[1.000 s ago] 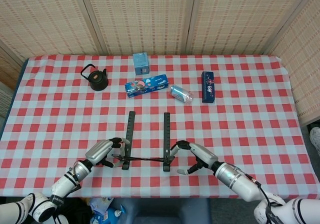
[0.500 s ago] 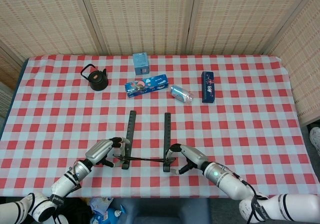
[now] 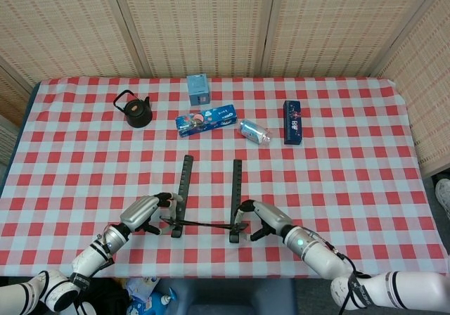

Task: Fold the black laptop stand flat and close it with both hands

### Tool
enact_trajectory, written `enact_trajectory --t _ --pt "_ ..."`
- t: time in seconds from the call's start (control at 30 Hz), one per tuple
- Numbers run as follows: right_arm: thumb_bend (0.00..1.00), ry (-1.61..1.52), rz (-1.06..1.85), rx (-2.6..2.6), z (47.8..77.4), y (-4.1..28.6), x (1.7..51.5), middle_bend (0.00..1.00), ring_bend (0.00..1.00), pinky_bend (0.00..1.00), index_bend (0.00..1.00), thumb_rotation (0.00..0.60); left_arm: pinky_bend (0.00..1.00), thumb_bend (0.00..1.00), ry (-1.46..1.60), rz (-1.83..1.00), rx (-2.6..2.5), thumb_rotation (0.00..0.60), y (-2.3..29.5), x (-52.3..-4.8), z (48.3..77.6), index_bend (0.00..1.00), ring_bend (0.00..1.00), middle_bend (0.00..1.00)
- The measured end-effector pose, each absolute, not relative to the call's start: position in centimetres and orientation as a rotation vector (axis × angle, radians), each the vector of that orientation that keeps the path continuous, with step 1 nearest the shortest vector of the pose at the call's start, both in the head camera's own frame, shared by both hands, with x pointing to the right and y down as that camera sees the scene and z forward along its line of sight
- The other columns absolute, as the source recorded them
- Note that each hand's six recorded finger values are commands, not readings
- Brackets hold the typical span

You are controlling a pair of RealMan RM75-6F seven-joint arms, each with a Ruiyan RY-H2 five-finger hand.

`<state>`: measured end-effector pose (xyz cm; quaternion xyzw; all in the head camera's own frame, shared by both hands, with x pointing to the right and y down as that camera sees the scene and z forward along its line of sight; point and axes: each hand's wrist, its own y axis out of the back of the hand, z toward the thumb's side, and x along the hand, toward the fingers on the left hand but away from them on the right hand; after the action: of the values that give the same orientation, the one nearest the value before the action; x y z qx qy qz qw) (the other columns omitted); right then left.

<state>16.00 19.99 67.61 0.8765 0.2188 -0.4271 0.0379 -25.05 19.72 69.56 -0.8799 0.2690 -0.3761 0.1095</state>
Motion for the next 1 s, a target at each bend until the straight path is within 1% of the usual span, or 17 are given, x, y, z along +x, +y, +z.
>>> enact_trajectory --t 0.13,0.33,0.83,1.0 --pt "0.29 0.684 -1.322 2.684 67.75 19.93 16.14 0.28 0.1 0.14 0.48 0.6 0.29 0.33 0.787 -1.109 -2.589 0.6 19.79 -25.07 69.65 0.59 0.21 0.24" --pt "0.29 0.7 -1.336 2.69 67.72 19.89 16.3 0.29 0.1 0.14 0.53 0.6 0.29 0.33 0.785 -1.107 -2.589 0.599 19.77 -25.05 69.63 0.59 0.21 0.24" --pt "0.29 0.718 -1.344 2.69 67.83 20.1 16.1 0.3 0.11 0.14 0.56 0.6 0.29 0.33 0.787 -1.105 -2.593 0.6 19.73 -24.98 69.58 0.58 0.21 0.24" --pt "0.27 0.723 -1.358 2.702 67.82 20.05 16.27 0.28 0.11 0.14 0.56 0.6 0.29 0.33 0.781 -1.109 -2.594 0.599 19.78 -25.01 69.62 0.58 0.21 0.24"
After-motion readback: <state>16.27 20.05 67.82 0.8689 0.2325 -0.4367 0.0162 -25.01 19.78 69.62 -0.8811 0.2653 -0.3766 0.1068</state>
